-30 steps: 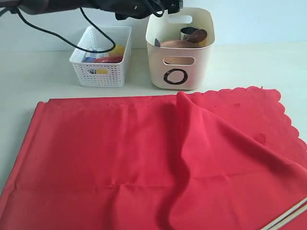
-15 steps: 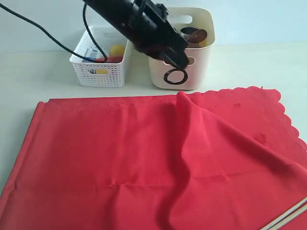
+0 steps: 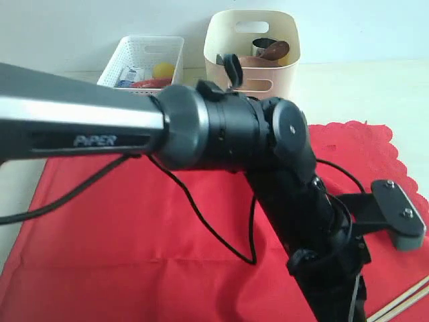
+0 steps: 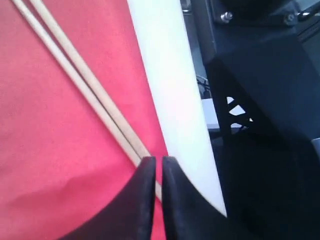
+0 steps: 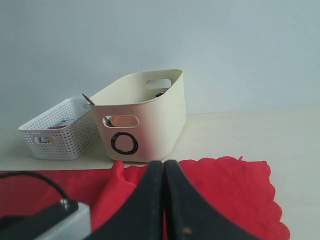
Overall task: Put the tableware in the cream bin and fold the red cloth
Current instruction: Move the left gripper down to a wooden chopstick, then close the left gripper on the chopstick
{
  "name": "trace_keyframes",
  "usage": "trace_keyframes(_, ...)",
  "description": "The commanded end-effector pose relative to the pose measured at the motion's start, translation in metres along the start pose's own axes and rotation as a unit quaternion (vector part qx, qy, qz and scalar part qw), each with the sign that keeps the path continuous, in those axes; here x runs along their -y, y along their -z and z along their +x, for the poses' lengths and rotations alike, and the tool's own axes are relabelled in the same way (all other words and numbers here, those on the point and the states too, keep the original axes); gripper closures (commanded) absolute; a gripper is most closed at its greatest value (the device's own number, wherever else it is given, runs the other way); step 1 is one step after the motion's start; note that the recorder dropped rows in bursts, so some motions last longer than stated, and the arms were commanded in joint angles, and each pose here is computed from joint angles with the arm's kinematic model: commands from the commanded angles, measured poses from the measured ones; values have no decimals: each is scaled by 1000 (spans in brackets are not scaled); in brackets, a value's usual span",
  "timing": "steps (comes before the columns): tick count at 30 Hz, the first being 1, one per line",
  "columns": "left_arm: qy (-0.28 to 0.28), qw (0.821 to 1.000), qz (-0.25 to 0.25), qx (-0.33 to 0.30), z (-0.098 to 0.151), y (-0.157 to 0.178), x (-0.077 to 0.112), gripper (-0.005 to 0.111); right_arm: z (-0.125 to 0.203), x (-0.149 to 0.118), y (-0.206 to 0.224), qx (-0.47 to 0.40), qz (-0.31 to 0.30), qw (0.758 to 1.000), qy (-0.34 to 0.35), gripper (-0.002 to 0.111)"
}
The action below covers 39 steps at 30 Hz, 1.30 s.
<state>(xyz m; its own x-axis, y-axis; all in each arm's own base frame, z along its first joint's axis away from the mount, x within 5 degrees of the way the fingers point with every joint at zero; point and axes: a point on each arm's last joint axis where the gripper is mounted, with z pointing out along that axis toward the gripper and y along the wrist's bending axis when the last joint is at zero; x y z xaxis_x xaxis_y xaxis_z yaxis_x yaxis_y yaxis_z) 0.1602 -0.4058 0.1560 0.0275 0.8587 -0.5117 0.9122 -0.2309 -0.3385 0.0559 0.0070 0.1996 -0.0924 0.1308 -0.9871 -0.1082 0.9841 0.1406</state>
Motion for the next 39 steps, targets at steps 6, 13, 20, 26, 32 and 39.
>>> trace_keyframes(6,5,997,-68,22,-4,-27,-9,59,1,0,0,4,-1,1000,4,108)
trace_keyframes(13,14,995,-92,29,-1,-36,-18,60,1,0,0,4,-1,1000,4,108)
trace_keyframes(20,27,995,-91,43,-3,-35,-18,60,1,0,0,4,-1,1000,4,108)
trace_keyframes(26,24,995,-84,46,-8,-42,-9,60,1,0,0,4,-1,1000,4,108)
trace_keyframes(32,1,992,-113,59,-19,-54,4,62,1,0,0,4,-1,1000,4,108)
trace_keyframes(39,20,987,-147,61,-20,-54,0,64,1,0,0,4,-1,1000,4,108)
